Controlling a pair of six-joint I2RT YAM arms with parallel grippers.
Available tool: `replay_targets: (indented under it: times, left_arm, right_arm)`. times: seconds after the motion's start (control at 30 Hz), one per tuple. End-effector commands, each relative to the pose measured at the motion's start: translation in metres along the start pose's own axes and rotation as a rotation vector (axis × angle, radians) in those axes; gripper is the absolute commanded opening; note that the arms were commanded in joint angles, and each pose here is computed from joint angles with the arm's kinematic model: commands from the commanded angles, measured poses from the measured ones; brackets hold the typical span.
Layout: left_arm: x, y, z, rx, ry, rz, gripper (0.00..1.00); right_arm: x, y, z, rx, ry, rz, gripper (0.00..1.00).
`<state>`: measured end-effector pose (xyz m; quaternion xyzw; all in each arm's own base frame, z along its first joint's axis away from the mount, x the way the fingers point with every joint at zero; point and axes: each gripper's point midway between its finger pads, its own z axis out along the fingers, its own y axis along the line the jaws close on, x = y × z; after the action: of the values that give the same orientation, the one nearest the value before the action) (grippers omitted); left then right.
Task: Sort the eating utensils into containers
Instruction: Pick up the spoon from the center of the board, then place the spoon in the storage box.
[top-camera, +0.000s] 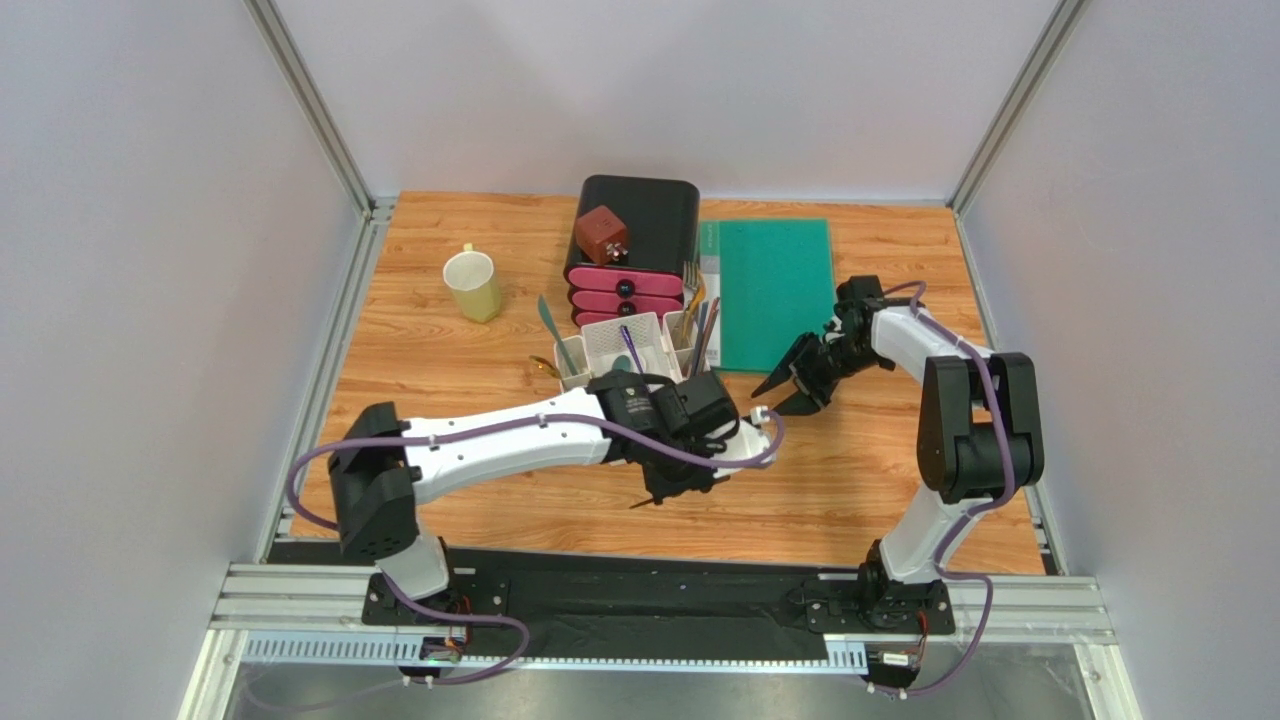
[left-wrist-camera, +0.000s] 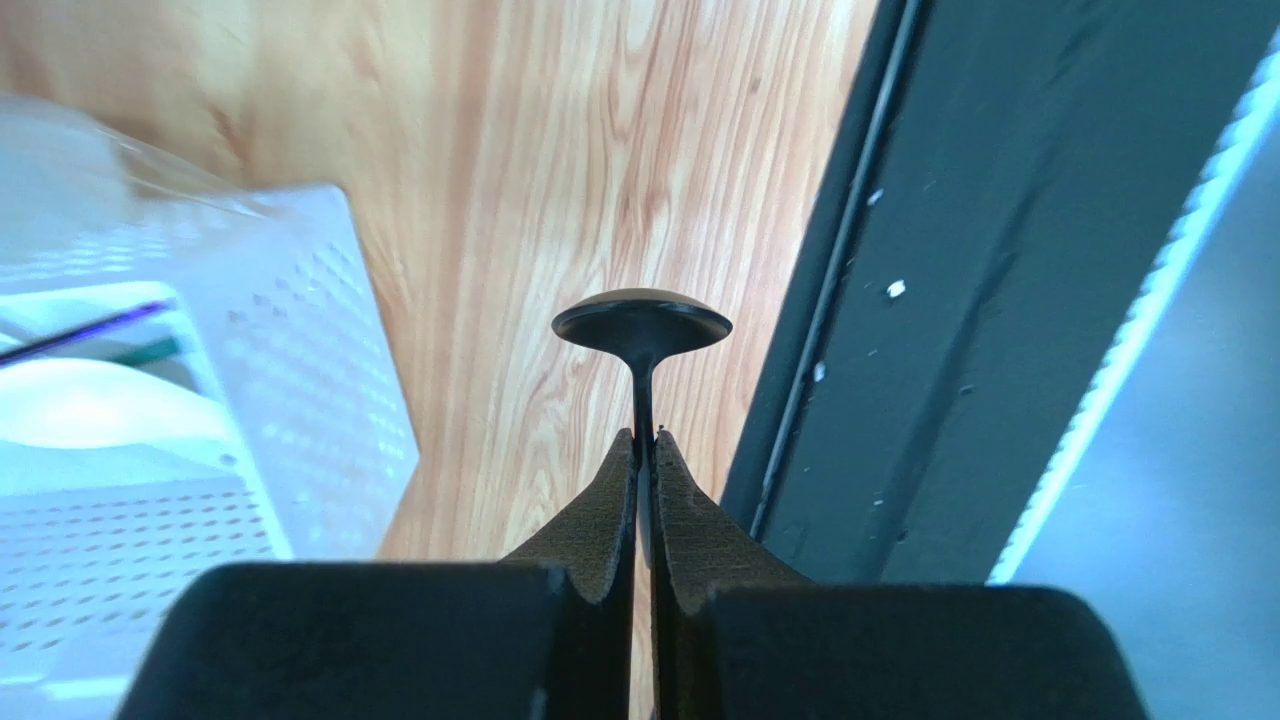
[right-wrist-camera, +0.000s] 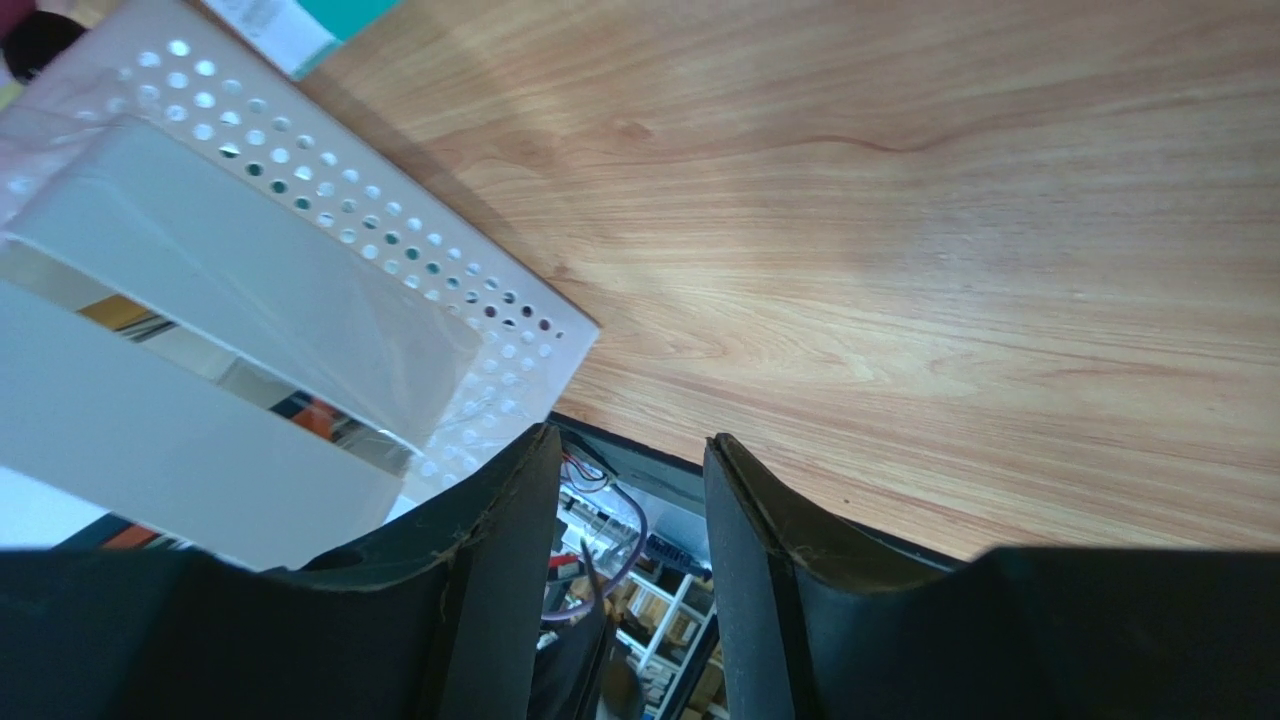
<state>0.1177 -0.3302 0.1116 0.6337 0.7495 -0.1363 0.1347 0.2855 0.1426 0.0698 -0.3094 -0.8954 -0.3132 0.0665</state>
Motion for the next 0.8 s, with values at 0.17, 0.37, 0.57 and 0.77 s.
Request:
replay_targets:
  times: [0.17,0.37,0.57,0.77]
  left_arm:
    - [-0.054,0.034,-0.111,0.075,-0.402,-0.263,0.00]
    - [-0.058,0.101,-0.171,0.001,-0.644,-0.556,0.00]
    - [-0.072,0.166,-0.176,0.152,-0.730,-0.934,0.00]
    - [-0.084,0.213,-0.132,0.191,-0.591,-1.222,0.00]
  right_arm:
    - [-0.014,0.029,-0.013,-0.041,-0.026,-0.005,0.45]
    - [-0.023,0.044,-0.028,-0.038,-0.064,-0.051,0.45]
    - [-0.027,0.051,-0.026,-0.052,-0.037,-0.038,0.45]
    - [-0.037,0.055,-0.021,-0.051,-0.032,-0.035,0.45]
